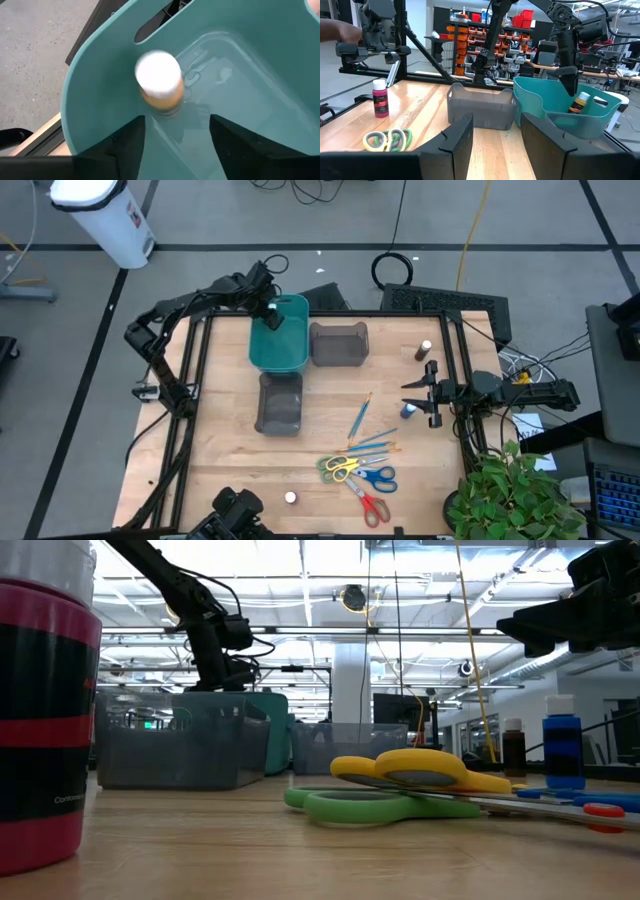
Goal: Pick & Place Paint Supplies
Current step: Put the yellow paint bottle into the blue bin
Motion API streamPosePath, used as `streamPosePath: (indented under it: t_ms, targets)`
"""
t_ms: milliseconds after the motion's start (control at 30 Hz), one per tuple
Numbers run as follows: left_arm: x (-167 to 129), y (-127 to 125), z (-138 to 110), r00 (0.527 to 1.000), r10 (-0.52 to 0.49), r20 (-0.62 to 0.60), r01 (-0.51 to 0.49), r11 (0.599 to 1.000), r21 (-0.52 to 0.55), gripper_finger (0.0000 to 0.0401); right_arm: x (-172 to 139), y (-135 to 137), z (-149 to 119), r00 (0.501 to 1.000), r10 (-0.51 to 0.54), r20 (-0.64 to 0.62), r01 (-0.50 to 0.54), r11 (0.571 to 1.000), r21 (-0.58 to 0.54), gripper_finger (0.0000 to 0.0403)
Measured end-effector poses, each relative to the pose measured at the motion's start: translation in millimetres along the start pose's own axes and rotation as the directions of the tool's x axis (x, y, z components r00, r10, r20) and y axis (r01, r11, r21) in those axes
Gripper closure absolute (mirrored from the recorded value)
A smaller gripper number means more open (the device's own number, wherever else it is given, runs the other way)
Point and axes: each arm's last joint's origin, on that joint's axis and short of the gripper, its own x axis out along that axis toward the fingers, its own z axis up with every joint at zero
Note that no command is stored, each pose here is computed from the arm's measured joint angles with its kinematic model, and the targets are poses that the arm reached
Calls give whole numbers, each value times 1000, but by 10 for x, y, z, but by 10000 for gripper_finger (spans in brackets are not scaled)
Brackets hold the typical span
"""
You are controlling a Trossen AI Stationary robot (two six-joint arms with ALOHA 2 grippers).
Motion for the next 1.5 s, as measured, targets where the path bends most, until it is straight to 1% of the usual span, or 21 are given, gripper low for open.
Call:
streamPosePath:
  t_ms: [100, 233, 533, 767, 1067, 1167, 1333, 1400, 1500]
  targets:
    - [0, 0, 3, 1000, 0, 3, 0, 1000, 0, 156, 0, 0, 0, 1000, 0, 0, 0, 1000, 0, 248]
    - [-8, 0, 16, 1000, 0, 10, 0, 1000, 3, 153, 0, 0, 0, 1000, 0, 0, 0, 1000, 0, 248]
    - [-91, -23, 107, 999, -3, 47, 2, 1000, 6, 151, 0, 0, 0, 1000, 0, 0, 0, 1000, 0, 248]
    - [-122, -99, 111, 998, -5, 57, 3, 999, 39, 151, 0, 0, 0, 1000, 0, 0, 0, 1000, 0, 248]
    - [-121, -138, 110, 998, -8, 57, 6, 999, 37, 150, 0, 0, 0, 1000, 0, 0, 0, 1000, 0, 248]
    - [-122, -179, 119, 998, -14, 68, 7, 994, 106, 150, 0, 0, 0, 1000, 0, 0, 0, 1000, 0, 248]
    - [-75, -274, 165, 990, -30, 137, -1, 975, 223, 150, 0, 0, 0, 1000, 0, 0, 0, 1000, 0, 248]
    - [-6, -306, 176, 990, -28, 138, -8, 967, 256, 150, 0, 0, 0, 1000, 0, 0, 0, 1000, 0, 248]
    - [172, -307, 153, 996, -25, 87, -3, 952, 305, 150, 0, 0, 0, 1000, 0, 0, 0, 1000, 0, 248]
